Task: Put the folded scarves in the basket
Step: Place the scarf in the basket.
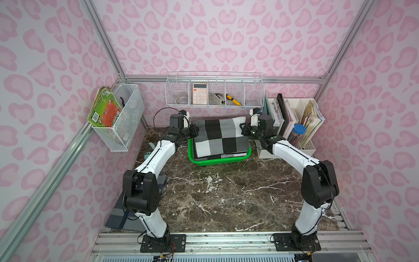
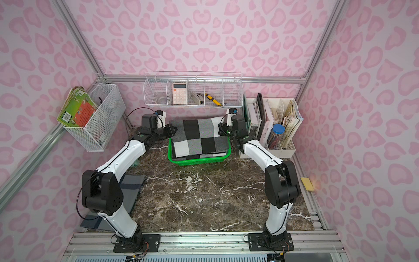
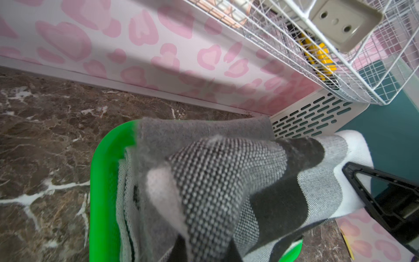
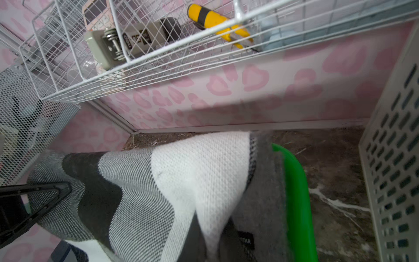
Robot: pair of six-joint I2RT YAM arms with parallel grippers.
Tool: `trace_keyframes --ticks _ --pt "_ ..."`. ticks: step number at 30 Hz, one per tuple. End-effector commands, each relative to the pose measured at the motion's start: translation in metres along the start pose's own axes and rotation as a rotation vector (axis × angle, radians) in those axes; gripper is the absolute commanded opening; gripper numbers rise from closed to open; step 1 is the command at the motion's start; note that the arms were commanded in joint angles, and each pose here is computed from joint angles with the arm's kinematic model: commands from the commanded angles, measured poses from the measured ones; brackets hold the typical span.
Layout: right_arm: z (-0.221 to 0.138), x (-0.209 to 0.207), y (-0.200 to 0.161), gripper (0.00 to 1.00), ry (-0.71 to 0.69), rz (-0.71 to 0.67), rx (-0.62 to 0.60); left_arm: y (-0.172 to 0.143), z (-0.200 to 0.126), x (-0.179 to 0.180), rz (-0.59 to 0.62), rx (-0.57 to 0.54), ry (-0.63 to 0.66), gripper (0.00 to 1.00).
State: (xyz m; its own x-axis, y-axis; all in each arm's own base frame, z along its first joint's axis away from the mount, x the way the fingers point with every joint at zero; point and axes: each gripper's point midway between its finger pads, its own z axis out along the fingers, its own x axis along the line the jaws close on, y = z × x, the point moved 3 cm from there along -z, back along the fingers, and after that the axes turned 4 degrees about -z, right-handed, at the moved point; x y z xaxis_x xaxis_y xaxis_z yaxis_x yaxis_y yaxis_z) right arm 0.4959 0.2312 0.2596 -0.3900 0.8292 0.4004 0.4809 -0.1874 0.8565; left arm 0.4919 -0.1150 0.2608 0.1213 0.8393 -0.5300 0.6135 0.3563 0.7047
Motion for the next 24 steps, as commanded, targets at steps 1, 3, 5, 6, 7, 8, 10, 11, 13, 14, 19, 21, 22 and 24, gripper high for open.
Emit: trace_keyframes --ticks 1,3,5,6,7,8,10,11,13,14,19,21,22,24 --pt "0.011 -0.012 0.008 0.00 -0.055 -0.016 -0.033 0.017 0.006 0.006 0.021 -0.052 -0.019 0.00" --pt "0.019 -0.014 0.008 0.00 -0.065 -0.014 -0.022 0.019 0.013 0.013 0.012 -0.040 -0.021 0.00" --pt "0.026 -0.017 0.005 0.00 -0.072 -0.013 -0.009 0.020 0.019 0.020 0.004 -0.022 -0.013 0.00" --pt "0.029 -0.018 0.004 0.00 -0.074 -0.015 -0.003 0.019 0.023 0.023 -0.003 -0.010 -0.012 0.00" --pt "0.031 -0.019 0.004 0.00 -0.077 -0.015 0.000 0.019 0.026 0.025 -0.006 -0.002 -0.019 0.00" --pt "0.033 -0.021 0.003 0.00 -0.083 -0.015 0.003 0.018 0.030 0.026 -0.010 0.006 -0.028 0.00" --pt "0.036 -0.022 0.003 0.00 -0.086 -0.012 0.009 0.018 0.035 0.026 -0.001 0.020 -0.041 0.00" --pt "0.037 -0.022 0.002 0.00 -0.084 -0.009 0.012 0.018 0.036 0.027 -0.006 0.021 -0.042 0.00" --pt "0.037 -0.020 0.001 0.00 -0.076 -0.007 0.014 0.019 0.037 0.024 -0.024 0.016 -0.067 0.04" --pt "0.037 -0.020 0.002 0.03 -0.075 -0.007 0.013 0.019 0.037 0.023 -0.030 0.018 -0.078 0.10" --pt "0.031 -0.015 0.005 0.43 -0.059 -0.015 0.008 0.020 0.028 0.017 -0.046 0.019 -0.085 0.50" --pt "0.025 -0.010 0.007 0.52 -0.045 -0.020 0.008 0.023 0.020 0.016 -0.054 0.005 -0.072 0.70" --pt "0.022 -0.007 0.007 0.54 -0.039 -0.025 0.009 0.023 0.016 0.014 -0.056 -0.002 -0.074 0.94" --pt "0.014 -0.002 0.006 0.55 -0.029 -0.028 0.007 0.022 0.010 0.013 -0.068 0.001 -0.065 0.99"
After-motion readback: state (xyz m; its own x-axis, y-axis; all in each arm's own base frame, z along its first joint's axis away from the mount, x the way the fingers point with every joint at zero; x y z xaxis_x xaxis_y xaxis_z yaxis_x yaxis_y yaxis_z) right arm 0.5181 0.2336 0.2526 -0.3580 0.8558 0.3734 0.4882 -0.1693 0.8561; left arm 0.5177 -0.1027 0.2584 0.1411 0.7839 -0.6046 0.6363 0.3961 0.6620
